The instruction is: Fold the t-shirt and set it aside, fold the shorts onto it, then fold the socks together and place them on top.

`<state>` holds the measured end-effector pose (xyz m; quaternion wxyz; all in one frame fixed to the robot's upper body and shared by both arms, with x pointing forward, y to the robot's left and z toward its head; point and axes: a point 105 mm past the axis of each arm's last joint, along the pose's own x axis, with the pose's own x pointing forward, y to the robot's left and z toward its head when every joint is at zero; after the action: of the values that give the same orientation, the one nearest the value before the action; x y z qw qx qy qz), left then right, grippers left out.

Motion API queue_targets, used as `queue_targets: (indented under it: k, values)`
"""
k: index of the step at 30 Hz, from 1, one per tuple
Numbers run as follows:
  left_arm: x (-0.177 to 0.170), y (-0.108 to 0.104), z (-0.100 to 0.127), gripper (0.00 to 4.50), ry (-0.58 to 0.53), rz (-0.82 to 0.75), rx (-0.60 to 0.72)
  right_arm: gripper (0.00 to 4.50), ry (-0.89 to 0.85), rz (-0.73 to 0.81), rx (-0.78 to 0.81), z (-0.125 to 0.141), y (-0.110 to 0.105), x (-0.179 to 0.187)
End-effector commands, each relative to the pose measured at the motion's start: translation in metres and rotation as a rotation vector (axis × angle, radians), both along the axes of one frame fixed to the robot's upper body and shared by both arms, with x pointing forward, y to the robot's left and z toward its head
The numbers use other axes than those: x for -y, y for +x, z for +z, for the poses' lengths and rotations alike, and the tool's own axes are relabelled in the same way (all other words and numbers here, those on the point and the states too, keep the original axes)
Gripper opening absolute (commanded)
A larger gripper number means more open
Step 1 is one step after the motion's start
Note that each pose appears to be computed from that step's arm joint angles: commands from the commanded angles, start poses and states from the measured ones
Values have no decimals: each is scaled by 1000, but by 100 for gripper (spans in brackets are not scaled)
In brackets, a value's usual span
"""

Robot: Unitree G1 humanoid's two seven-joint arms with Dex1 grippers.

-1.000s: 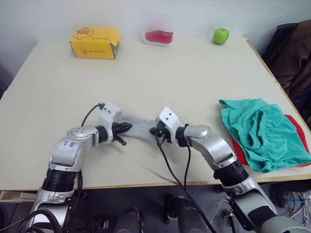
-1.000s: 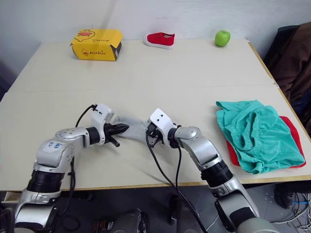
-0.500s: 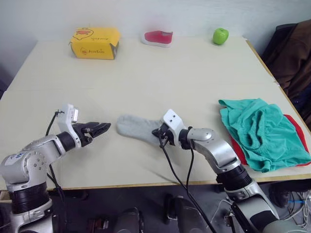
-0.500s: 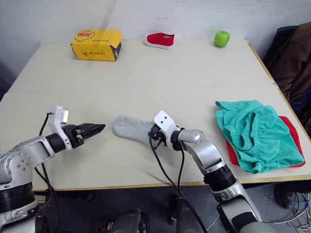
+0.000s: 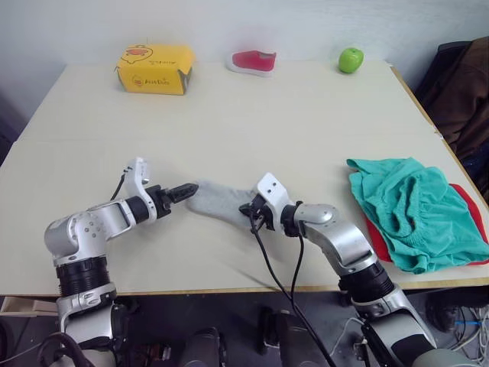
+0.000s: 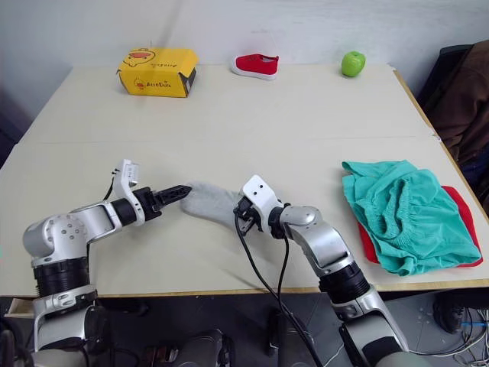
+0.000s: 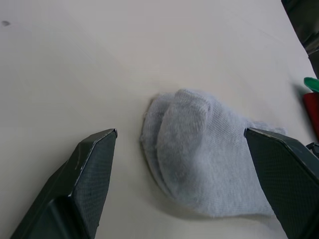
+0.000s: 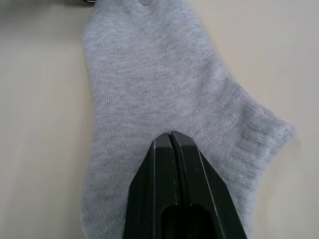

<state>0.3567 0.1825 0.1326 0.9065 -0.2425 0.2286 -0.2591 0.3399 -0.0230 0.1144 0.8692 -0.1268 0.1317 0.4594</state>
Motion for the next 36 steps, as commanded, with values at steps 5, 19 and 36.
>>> queue_targets:
  k: [5,19,36]
  values:
    - [25,5,-9,281,-36,-42,-17,0,5,-20,-5,-2,1,0]
    - [96,-24,47,1,495,-494,439,0,-3,-25,-12,-6,2,2]
    - [118,-30,-14,1,923,-806,570,0,40,-178,25,26,-2,49]
